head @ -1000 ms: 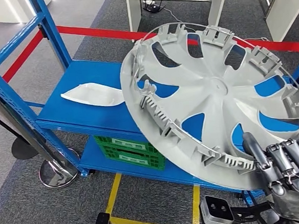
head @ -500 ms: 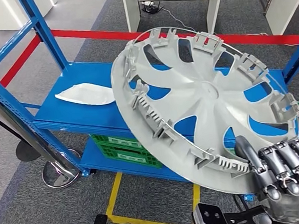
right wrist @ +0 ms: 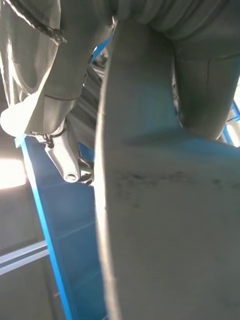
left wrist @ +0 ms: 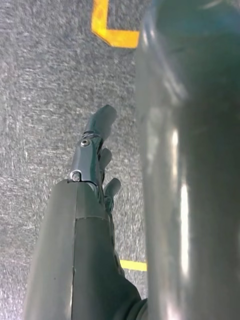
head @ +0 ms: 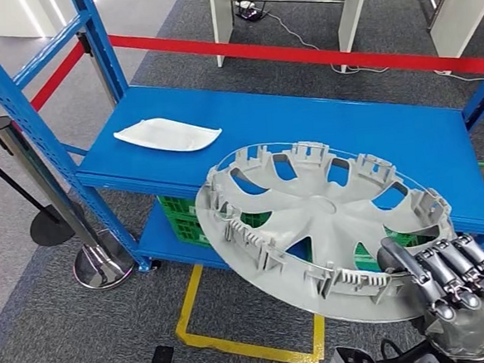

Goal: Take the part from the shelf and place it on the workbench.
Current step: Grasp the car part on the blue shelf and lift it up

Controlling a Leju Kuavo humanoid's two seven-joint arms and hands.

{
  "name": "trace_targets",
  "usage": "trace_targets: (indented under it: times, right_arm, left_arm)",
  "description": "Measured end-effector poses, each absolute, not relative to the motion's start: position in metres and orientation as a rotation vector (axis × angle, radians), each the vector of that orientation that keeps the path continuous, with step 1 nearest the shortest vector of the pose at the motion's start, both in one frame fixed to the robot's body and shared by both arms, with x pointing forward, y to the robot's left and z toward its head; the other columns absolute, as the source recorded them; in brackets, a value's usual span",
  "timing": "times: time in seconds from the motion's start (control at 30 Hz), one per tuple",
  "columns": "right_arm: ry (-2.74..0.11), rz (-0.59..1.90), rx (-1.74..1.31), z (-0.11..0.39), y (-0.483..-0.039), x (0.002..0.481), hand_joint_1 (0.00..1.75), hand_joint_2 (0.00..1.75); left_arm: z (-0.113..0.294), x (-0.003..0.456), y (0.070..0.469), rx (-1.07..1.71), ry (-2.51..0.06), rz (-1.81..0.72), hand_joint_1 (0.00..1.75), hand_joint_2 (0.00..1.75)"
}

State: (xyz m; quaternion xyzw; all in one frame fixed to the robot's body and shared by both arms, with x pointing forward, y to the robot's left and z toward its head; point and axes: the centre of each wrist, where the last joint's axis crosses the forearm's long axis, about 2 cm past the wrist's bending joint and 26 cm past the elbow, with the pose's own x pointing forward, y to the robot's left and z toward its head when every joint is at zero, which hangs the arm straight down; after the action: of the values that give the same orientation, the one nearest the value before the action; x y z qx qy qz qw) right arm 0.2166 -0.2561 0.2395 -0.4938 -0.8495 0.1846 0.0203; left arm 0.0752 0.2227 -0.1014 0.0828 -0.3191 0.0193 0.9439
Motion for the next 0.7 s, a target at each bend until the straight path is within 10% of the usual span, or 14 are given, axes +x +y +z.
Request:
trace_targets:
  times: [0.7]
  right_arm:
    - [-2.579,0.562,-1.463,0.222,-0.256,0.217,1.75,1.75]
  left_arm:
    - [-0.102,0.076,0.226,0.171,-0.644,0.012,0.00,0.00]
